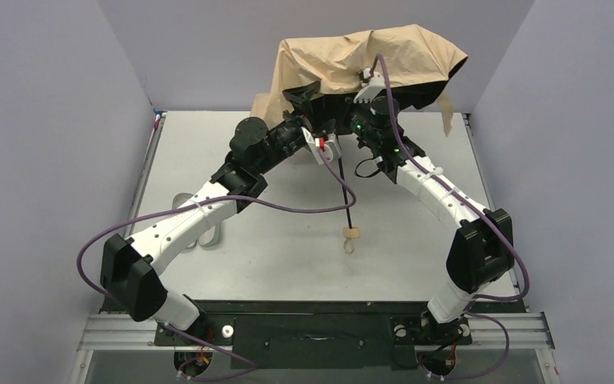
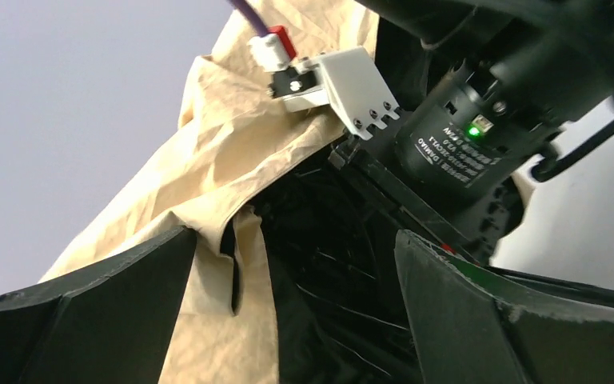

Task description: Open the umbrella

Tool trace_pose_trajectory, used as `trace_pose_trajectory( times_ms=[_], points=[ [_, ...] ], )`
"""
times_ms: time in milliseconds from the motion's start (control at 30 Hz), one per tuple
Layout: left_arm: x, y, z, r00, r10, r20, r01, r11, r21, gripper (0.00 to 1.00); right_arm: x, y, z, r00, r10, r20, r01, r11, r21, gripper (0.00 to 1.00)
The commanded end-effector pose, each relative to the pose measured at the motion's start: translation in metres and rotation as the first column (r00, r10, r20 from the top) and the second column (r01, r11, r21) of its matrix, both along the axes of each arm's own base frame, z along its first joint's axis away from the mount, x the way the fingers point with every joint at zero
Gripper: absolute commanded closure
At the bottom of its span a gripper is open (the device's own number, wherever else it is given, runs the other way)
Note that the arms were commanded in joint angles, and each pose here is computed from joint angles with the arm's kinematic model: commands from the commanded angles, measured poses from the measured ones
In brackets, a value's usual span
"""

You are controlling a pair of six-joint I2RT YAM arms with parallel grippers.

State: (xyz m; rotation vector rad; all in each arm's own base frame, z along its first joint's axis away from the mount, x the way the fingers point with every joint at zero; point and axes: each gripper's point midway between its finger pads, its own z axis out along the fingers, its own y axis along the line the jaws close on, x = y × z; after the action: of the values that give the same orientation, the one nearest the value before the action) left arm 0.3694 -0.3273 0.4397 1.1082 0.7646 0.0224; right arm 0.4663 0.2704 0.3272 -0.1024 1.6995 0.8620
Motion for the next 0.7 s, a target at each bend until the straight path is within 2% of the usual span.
trace_pose_trajectory(
  times_ms=[0,100,233,267,300,333,467,533,567,667],
  points=[
    [0.012,0.008,0.045,0.96,0.109,0.257,-0.119,0.993,0.024,0.1,-0.032,0.008,0.048,0.983,0.079,0.168,-0.07,0.996,-0.063,1.0],
    [0.018,0.01,0.051,0.944,0.146,0.297,-0.161,0.987,0.025,0.21,-0.037,0.012,0.038,0.982,0.103,0.16,-0.085,0.99,-0.115,1.0],
    [0.033,0.016,0.057,0.92,0.219,0.325,-0.235,0.972,0.011,0.42,-0.044,0.014,0.028,0.979,0.129,0.158,-0.102,0.981,-0.168,1.0],
    [0.038,0.018,0.061,0.914,0.238,0.33,-0.251,0.968,-0.001,0.53,-0.046,0.015,0.024,0.979,0.137,0.152,-0.109,0.977,-0.183,1.0],
    [0.043,0.022,0.063,0.909,0.27,0.318,-0.279,0.96,-0.017,0.59,-0.047,0.015,0.022,0.977,0.144,0.157,-0.111,0.973,-0.2,1.0],
    [0.048,0.026,0.069,0.908,0.289,0.302,-0.289,0.956,-0.046,0.71,-0.047,0.015,0.018,0.978,0.147,0.151,-0.114,0.971,-0.211,1.0],
    [0.073,0.048,0.076,0.9,0.394,0.185,-0.376,0.918,-0.125,0.94,-0.054,0.014,0.006,0.969,0.185,0.164,-0.137,0.954,-0.269,1.0],
    [0.086,0.06,0.076,0.891,0.439,0.116,-0.42,0.894,-0.157,1.0,-0.059,0.014,0.003,0.962,0.207,0.179,-0.149,0.945,-0.291,1.0],
    [0.095,0.067,0.07,0.881,0.466,0.081,-0.451,0.879,-0.153,1.0,-0.062,0.013,0.0,0.958,0.222,0.184,-0.158,0.938,-0.307,1.0],
    [0.105,0.087,0.077,0.859,0.511,-0.013,-0.499,0.833,-0.239,1.0,-0.066,0.011,-0.004,0.95,0.238,0.2,-0.162,0.929,-0.334,1.0]
  ],
)
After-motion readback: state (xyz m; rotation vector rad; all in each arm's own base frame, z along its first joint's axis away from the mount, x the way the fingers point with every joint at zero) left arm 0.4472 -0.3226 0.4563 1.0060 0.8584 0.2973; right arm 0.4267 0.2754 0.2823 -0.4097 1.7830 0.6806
